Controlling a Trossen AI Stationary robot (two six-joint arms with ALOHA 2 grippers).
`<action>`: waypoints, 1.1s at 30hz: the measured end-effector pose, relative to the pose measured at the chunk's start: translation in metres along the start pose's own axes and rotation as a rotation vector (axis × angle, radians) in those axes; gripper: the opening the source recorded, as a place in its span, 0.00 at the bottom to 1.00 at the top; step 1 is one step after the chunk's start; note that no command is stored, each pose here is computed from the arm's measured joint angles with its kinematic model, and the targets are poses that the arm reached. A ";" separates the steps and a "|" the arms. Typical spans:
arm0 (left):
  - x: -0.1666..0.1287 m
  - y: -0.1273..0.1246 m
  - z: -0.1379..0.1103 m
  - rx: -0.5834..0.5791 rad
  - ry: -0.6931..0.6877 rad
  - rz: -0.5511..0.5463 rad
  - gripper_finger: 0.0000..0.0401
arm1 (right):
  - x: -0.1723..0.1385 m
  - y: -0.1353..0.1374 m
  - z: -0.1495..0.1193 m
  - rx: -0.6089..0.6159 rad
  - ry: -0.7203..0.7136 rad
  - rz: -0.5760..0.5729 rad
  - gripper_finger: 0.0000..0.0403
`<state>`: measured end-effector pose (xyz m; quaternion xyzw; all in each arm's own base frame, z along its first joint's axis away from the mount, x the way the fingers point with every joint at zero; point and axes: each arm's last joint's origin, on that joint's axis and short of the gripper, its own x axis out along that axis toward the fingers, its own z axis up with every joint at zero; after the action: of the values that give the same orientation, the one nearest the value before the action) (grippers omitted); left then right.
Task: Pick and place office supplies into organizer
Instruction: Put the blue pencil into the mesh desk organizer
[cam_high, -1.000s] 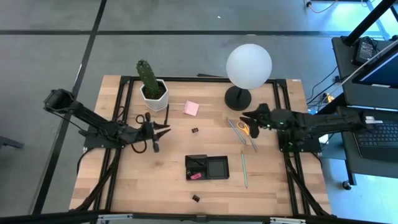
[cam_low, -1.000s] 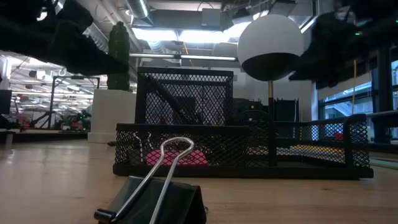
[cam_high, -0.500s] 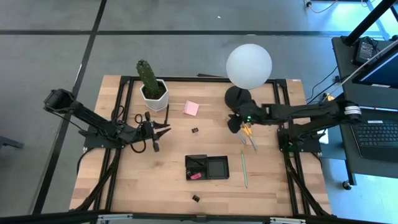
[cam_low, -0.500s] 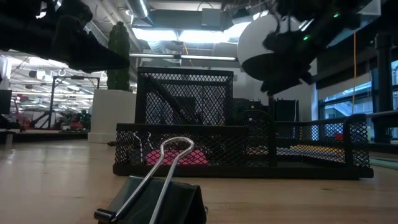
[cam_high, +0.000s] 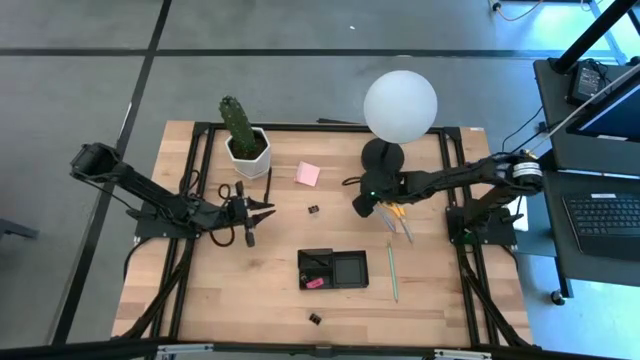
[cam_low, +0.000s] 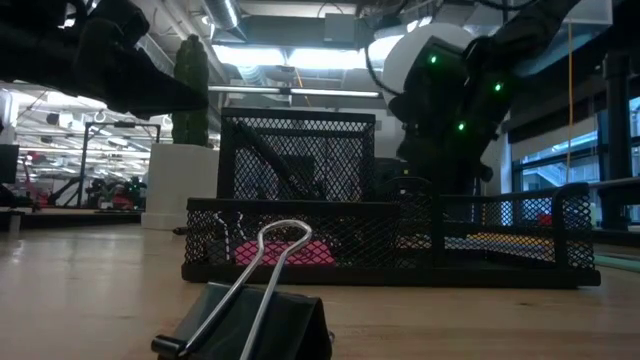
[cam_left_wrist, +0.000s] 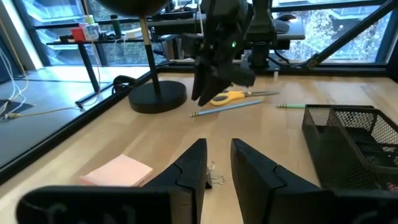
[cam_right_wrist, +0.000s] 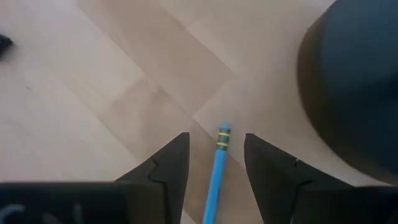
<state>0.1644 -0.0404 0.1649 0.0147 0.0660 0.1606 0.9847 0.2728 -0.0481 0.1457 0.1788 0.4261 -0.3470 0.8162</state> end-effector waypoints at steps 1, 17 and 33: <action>0.000 0.000 0.000 -0.004 0.001 -0.001 0.17 | 0.003 0.001 -0.001 -0.002 0.006 -0.004 0.38; 0.000 0.000 -0.001 -0.004 0.006 -0.002 0.16 | 0.036 -0.005 -0.003 0.029 0.039 -0.046 0.38; 0.000 0.000 -0.002 -0.006 0.016 -0.002 0.16 | 0.038 -0.006 -0.004 0.026 0.072 -0.013 0.18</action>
<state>0.1642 -0.0404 0.1630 0.0105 0.0734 0.1601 0.9843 0.2814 -0.0654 0.1123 0.1990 0.4516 -0.3511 0.7957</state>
